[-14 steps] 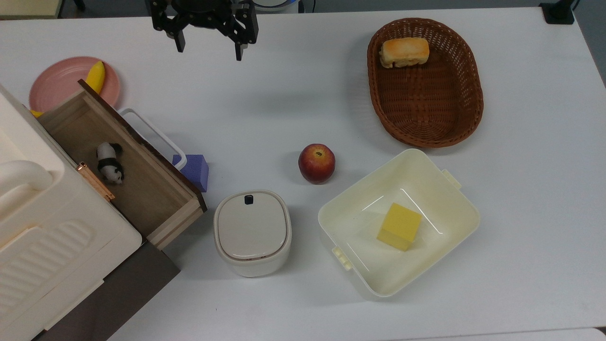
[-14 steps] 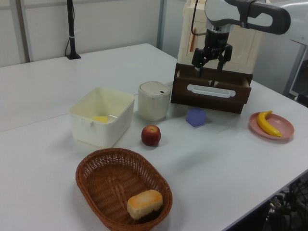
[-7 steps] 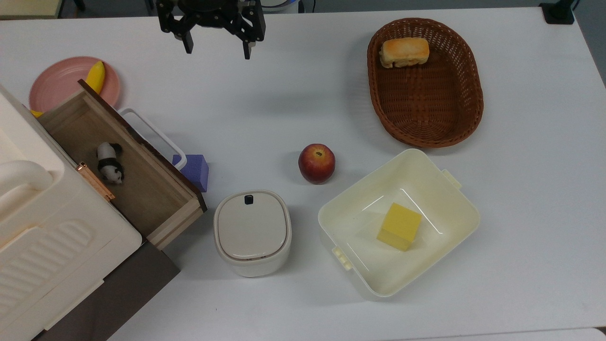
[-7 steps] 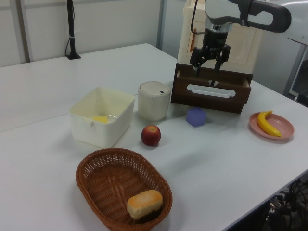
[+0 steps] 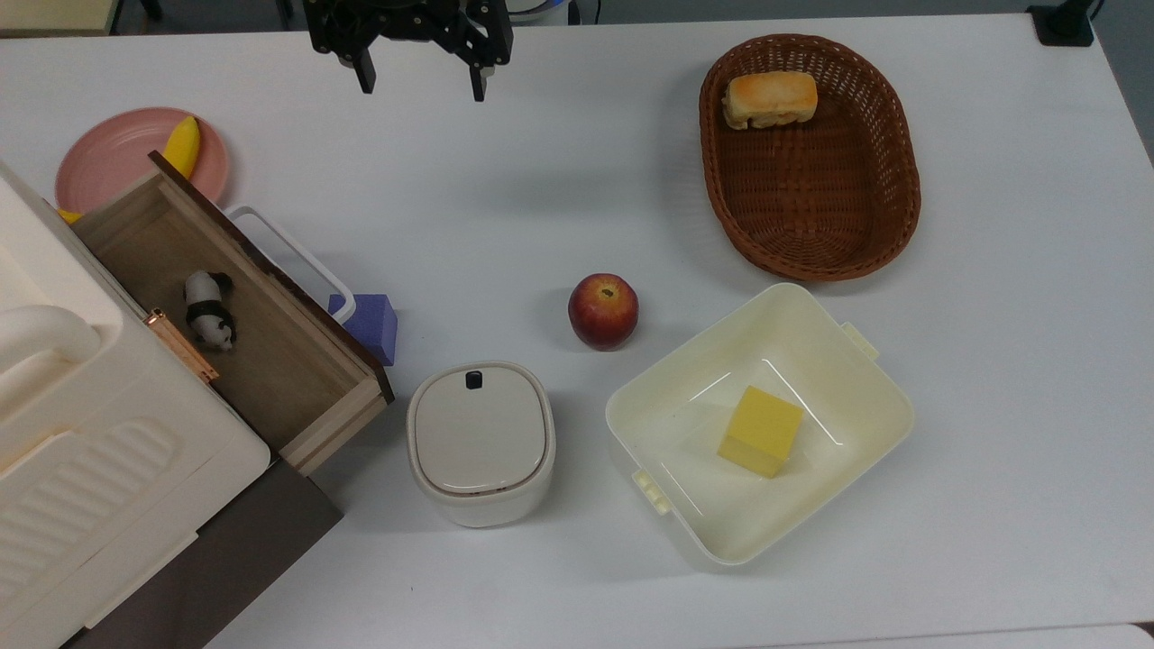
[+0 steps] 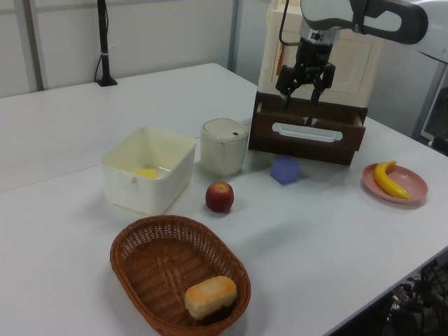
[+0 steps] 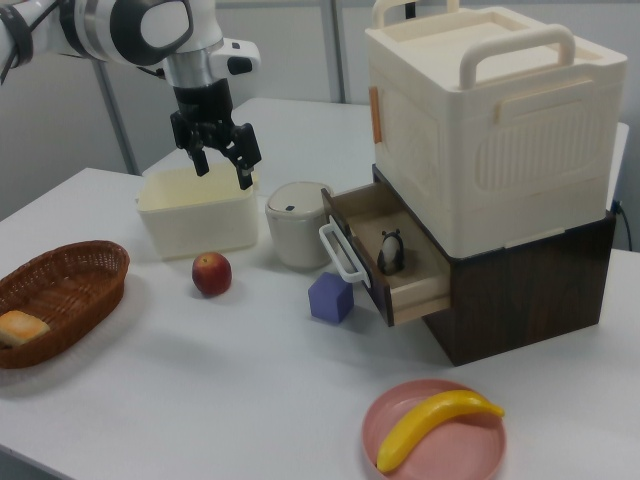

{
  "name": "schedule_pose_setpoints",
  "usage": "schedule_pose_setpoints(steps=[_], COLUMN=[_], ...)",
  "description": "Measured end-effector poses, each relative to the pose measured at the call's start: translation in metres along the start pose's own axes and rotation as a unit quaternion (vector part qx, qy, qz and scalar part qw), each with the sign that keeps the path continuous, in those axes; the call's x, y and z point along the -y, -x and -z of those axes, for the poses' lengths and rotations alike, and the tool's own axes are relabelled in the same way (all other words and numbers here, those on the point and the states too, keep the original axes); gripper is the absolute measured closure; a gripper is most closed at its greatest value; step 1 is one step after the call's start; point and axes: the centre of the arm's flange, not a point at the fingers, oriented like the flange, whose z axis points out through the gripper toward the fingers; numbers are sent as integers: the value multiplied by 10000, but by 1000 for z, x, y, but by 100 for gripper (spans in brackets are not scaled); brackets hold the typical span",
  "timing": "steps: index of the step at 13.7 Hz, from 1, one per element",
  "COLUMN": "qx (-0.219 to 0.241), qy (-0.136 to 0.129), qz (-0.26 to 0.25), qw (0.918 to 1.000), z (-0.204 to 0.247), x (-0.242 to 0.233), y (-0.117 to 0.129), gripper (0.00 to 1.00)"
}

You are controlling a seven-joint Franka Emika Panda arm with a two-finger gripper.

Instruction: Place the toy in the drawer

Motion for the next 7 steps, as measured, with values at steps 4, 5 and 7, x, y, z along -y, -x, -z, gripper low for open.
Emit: schedule_pose_setpoints(steps=[4, 5, 7], qx=[-3, -3, -3], qy=[0, -1, -1], qz=[39, 47, 68], qw=[10000, 10000, 10000], z=[0, 0, 0], x=[0, 0, 0], y=[0, 0, 0], gripper=[0, 0, 0])
